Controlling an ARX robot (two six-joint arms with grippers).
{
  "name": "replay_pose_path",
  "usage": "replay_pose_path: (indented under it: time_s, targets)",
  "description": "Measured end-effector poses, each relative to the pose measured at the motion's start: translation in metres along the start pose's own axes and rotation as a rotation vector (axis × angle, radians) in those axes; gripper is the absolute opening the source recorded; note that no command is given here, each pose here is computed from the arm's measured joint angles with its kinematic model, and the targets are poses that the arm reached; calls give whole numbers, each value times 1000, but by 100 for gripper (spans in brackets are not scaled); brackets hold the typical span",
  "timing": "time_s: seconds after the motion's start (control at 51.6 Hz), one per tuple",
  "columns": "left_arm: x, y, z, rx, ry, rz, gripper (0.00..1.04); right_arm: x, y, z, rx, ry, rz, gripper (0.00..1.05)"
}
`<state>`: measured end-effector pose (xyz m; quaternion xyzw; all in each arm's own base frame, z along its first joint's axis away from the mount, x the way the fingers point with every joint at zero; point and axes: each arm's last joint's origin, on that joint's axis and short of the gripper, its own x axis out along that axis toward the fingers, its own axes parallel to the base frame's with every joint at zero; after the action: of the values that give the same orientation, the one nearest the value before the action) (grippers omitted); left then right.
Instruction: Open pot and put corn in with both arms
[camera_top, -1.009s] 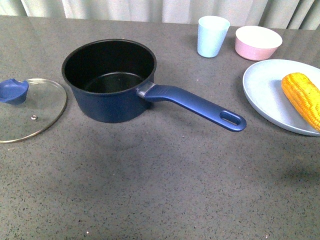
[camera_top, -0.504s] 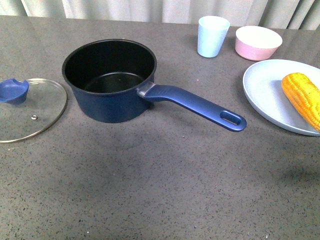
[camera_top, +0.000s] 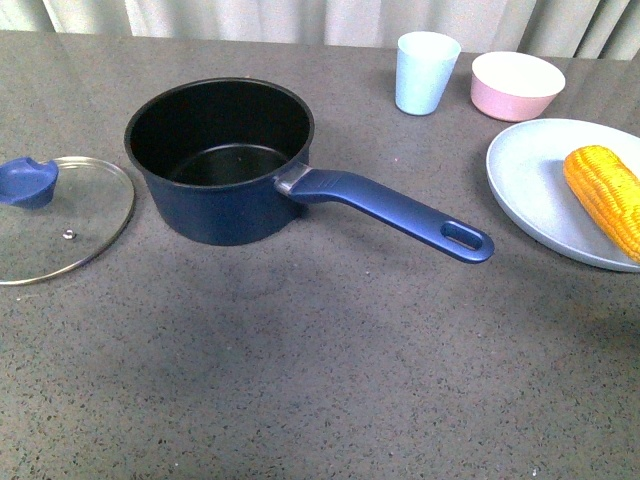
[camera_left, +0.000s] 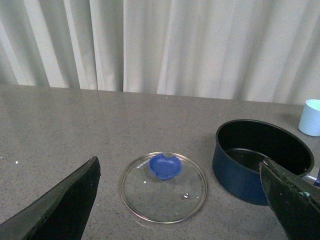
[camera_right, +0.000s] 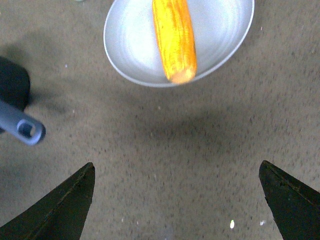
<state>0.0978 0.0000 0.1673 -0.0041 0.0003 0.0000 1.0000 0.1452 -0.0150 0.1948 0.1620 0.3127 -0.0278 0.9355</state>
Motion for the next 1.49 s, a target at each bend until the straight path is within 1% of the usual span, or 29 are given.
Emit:
replay_pose_path:
  time_s: [0.097,0.116,0.194,0.31,0.407,0.504,0.64,0.815,1.106,1.397,1.435,1.474,1.494]
  targets:
    - [0,0,0,0,0,0,96,16,-2,33,-3,-24,-8,96]
    - [0,0,0,0,0,0,96,19,-2,36,-5,-25,-9,96]
    - [0,0,0,0,0,0,96,38,-2,58,0,15,12,96]
    - [0,0,0,0,0,0,96,62,-2,75,-29,68,18,96]
    - [0,0,0,0,0,0,96,87,-1,86,-84,97,-3,96]
    - [0,0,0,0,0,0,96,118,0,95,-151,125,3,96]
    - [0,0,0,0,0,0,96,152,-4,92,-171,176,-9,96]
    - [0,0,0,0,0,0,96,178,-5,82,-152,222,2,96]
    - [0,0,0,0,0,0,96,206,3,78,-137,257,14,96]
    - [0,0,0,0,0,0,96,221,4,70,-137,294,7,96]
    - [0,0,0,0,0,0,96,222,4,70,-137,297,5,93]
    - [0,0,0,0,0,0,96,223,4,68,-137,301,4,88]
    - [0,0,0,0,0,0,96,224,4,67,-139,305,1,83]
